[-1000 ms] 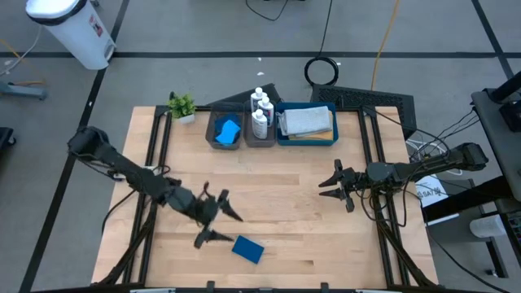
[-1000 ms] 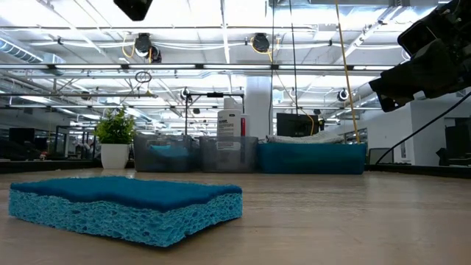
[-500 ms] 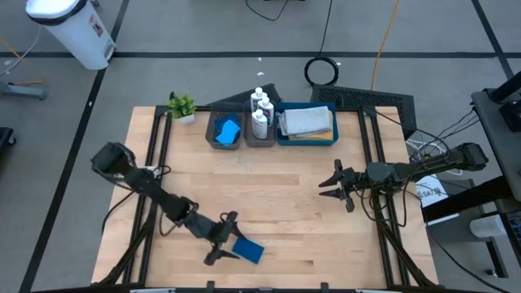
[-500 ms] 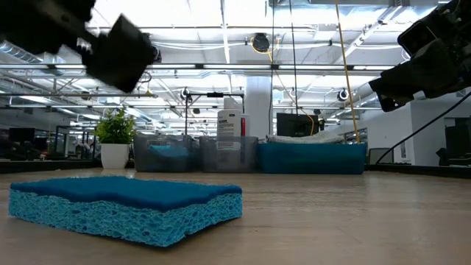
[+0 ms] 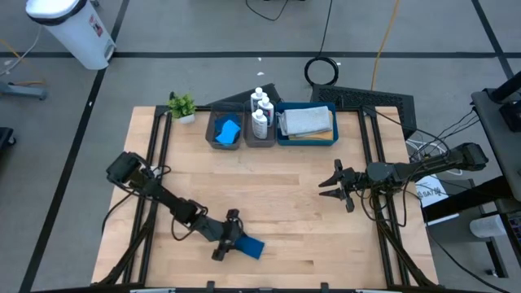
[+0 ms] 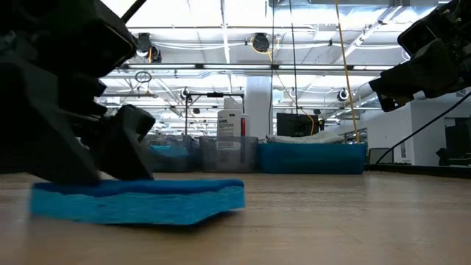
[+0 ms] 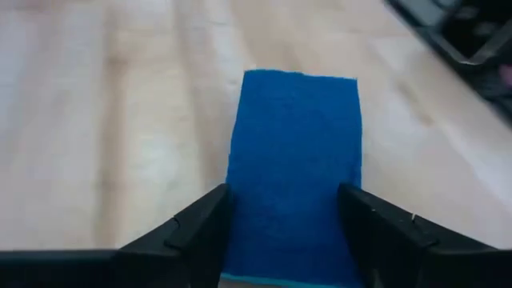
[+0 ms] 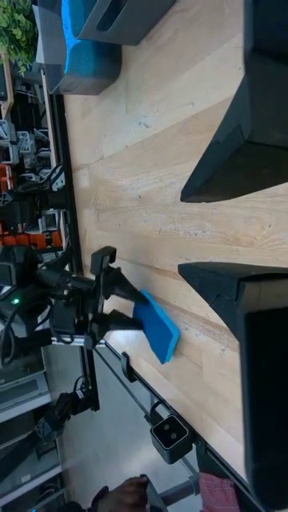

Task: Pick & Place Kitchen Items
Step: Put the blue sponge into the left black bin

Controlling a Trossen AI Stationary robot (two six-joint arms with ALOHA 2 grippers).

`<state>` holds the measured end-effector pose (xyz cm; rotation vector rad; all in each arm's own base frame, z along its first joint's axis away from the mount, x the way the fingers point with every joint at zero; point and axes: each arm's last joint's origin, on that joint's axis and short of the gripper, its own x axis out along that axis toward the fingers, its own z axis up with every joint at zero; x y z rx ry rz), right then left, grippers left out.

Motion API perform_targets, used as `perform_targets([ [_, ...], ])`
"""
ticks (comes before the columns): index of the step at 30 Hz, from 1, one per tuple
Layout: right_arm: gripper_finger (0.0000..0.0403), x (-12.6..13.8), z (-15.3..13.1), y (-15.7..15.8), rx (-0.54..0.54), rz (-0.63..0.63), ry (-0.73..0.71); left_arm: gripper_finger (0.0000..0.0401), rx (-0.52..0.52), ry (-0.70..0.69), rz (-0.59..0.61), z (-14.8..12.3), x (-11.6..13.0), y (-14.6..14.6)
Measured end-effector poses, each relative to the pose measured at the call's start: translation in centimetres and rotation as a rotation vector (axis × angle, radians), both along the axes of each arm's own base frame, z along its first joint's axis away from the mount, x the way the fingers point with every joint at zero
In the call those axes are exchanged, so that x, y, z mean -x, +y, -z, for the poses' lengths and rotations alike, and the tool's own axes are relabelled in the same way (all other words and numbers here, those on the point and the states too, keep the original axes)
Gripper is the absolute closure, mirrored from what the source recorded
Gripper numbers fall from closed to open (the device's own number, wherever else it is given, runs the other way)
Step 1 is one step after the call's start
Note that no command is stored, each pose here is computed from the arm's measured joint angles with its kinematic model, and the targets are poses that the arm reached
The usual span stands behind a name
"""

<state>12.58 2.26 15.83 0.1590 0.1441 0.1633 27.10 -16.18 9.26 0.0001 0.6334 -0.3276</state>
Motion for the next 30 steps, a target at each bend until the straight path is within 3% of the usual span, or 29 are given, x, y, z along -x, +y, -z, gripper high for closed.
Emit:
perform_targets([
  [5, 0.0303, 0.0, 0.0, 0.0, 0.0, 0.0, 0.0, 0.0187, -0.07, 0.064, -0.11, 0.6, 0.1, 1.0],
  [13, 0.0303, 0.0, 0.0, 0.0, 0.0, 0.0, 0.001, 0.0198, -0.084, 0.156, -0.214, -0.2, 0.6, 2.5],
  [21, 0.0303, 0.0, 0.0, 0.0, 0.0, 0.0, 0.0, 0.0199, -0.142, 0.236, -0.371, -3.7, 2.6, 4.8],
  [30, 0.0303, 0.0, 0.0, 0.0, 0.0, 0.0, 0.001, 0.0199, -0.139, 0.095, -0.462, -8.4, 4.1, 6.0],
])
